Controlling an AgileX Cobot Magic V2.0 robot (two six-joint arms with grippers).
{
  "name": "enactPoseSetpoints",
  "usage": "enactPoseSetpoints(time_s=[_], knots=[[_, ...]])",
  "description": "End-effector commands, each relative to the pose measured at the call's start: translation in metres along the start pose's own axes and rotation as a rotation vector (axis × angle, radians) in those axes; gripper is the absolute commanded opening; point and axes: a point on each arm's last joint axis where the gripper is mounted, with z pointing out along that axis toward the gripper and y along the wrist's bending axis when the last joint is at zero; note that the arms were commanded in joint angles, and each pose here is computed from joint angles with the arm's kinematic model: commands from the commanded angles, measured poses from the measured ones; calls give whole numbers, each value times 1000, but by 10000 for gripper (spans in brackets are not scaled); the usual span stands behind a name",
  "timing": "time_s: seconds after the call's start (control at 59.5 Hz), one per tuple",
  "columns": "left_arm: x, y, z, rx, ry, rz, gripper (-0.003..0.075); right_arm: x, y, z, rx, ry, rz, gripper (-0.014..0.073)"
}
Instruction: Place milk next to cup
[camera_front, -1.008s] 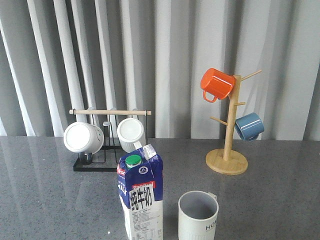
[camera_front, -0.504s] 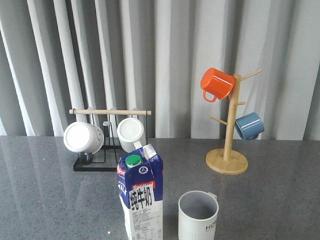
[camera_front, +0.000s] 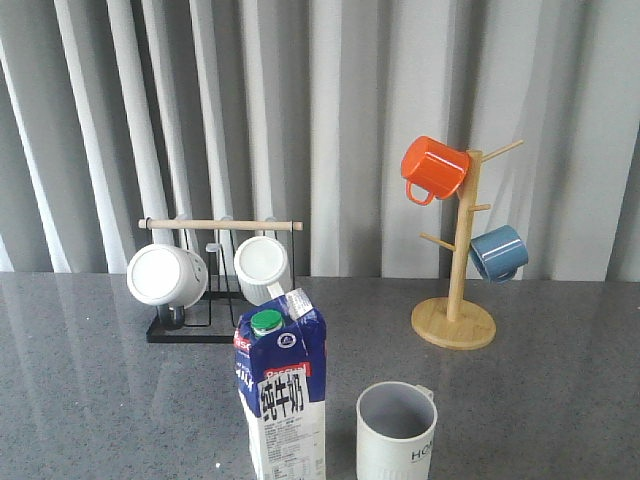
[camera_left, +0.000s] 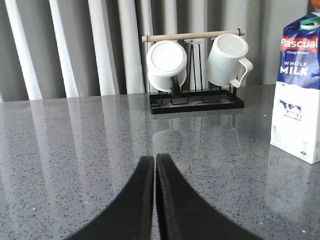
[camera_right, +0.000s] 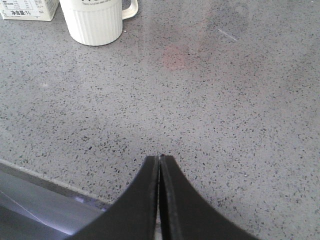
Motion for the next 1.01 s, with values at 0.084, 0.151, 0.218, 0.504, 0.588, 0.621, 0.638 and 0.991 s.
enactPoseSetpoints(time_s=[0.084,0.151,0.218,0.504,0.588,0.621,0.638,0.991], knots=[[-13,0,-2,0,-103,-92,-7,-13,-1,-4,3,-80,-8,-6],[-13,0,-2,0,-97,-102,-7,-13,-1,-4,2,-80,-7,-6],[-13,0,-2,0,-96,-102,-7,-13,-1,-4,2,-80,-7,-6],[-12,0,-2,0,-92,-102,-6,-13,-1,-4,2,-80,-7,-6],[-12,0,-2,0,-92,-102,-6,-13,-1,-4,2,-80,-7,-6],[-12,0,-2,0,-92,-102,-6,-13,-1,-4,2,-80,-7,-6],[-12,0,-2,0,-92,-102,-6,-13,-1,-4,2,-80,-7,-6],[-12,0,-2,0,-92,-102,-6,-12,-1,-4,3,-77,-11,-6]])
